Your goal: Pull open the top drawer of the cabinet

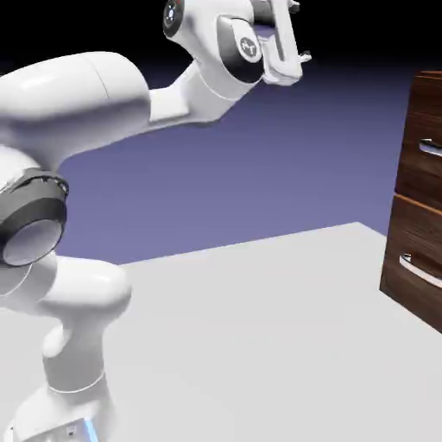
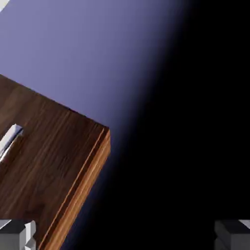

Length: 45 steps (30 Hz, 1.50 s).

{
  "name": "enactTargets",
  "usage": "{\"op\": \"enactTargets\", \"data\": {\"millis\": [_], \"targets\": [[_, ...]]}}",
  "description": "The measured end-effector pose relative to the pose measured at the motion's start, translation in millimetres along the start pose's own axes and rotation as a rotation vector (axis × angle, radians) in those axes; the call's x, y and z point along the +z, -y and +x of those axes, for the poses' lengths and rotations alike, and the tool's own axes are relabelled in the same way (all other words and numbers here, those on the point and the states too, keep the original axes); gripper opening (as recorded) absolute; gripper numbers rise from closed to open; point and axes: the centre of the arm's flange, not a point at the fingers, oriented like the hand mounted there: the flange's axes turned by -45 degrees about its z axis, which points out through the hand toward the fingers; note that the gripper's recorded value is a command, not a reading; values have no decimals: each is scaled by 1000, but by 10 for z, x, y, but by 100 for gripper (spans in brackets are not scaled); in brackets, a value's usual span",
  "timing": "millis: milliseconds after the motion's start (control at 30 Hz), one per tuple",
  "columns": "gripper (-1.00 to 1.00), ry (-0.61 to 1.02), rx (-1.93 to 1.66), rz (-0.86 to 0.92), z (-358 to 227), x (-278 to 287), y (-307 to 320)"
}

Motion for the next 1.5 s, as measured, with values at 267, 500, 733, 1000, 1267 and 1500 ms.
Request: {"op": "enactTargets", "data": {"millis": [267, 500, 733, 1000, 1267, 1500], "targets": [[0, 89, -443, -22, -456, 335, 271], [0, 146, -835, 31, -649, 877, 694], [0, 153, -1248, 128, -569, 1597, 1217], [0, 91, -1766, 249, -99, 2517, 1853], [0, -29, -2345, 342, 738, 3382, 2454], [0, -53, -2488, 355, 891, 3743, 2548]]}}
